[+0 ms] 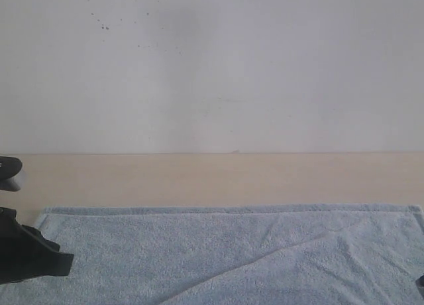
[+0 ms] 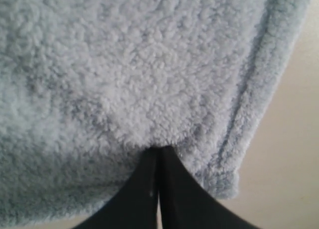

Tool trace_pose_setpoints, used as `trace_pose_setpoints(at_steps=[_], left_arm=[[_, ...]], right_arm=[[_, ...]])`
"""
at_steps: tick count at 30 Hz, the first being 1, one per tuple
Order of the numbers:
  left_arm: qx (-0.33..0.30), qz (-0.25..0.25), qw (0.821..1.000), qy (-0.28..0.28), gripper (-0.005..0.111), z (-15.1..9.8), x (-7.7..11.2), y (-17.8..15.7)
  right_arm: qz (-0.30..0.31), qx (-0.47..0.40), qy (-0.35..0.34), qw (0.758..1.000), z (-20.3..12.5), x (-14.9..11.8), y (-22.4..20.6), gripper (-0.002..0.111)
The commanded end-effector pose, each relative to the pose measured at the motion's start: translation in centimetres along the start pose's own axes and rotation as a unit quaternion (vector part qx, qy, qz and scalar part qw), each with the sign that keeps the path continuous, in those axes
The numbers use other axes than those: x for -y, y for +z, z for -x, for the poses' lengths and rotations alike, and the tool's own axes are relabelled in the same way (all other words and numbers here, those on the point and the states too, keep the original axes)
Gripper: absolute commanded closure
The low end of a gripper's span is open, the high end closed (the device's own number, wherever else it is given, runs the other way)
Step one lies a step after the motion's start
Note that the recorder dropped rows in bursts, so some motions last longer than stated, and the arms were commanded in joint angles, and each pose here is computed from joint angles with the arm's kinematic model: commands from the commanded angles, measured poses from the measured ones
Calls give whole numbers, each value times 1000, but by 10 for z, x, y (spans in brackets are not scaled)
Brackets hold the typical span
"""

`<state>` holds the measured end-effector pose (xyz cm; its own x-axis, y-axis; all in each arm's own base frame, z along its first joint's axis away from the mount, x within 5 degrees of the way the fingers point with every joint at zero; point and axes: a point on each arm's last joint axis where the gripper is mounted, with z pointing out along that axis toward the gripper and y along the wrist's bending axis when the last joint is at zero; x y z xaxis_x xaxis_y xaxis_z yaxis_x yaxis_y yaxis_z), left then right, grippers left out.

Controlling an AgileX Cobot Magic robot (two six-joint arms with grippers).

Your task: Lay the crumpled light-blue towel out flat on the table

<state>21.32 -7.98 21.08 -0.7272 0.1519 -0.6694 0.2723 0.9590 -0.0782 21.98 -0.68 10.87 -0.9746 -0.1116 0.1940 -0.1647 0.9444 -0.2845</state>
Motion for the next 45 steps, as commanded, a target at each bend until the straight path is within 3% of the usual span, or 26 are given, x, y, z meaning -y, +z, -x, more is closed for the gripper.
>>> trace_pose_setpoints(at_steps=[1, 7, 16, 23, 28, 33, 35, 38, 40, 41, 42, 45], left_arm=[[8, -4, 1000, -1, 103, 1, 1, -1], [16, -4, 1000, -1, 103, 2, 1, -5], [18, -4, 1000, 6, 103, 2, 2, -5], [16, -4, 1000, 22, 103, 2, 2, -5], [2, -3, 1000, 22, 103, -1, 1, -5], [11, -5, 1000, 18, 103, 1, 2, -5], [21, -6, 1000, 8, 103, 3, 2, -5], [21, -12, 1000, -17, 103, 3, 3, -5], [21, -13, 999, -21, 103, 3, 3, -5], [21, -13, 999, -21, 103, 3, 3, -5], [21, -13, 999, -21, 103, 3, 3, -5], [33, -15, 999, -28, 103, 5, 3, -5]], right_arm=[[-8, -43, -16, 999, -3, -3, 16, 109], [-19, -83, -4, 996, -4, -4, 26, 109], [10, 99, 66, 993, 7, 12, -43, 109], [13, 136, 72, 988, -1, 17, -61, 109], [-25, 159, 51, 986, 2, 23, -61, 109], [-41, 269, 45, 961, 21, 26, -70, 109], [-35, 356, 7, 934, 35, 24, -80, 109], [51, 443, 135, 885, 56, 41, -93, 109], [114, 459, 249, 845, 72, 63, -93, 109], [122, 462, 266, 837, 77, 70, -92, 109], [113, 461, 257, 842, 83, 77, -88, 109], [38, 434, 157, 887, 98, 82, -70, 109]])
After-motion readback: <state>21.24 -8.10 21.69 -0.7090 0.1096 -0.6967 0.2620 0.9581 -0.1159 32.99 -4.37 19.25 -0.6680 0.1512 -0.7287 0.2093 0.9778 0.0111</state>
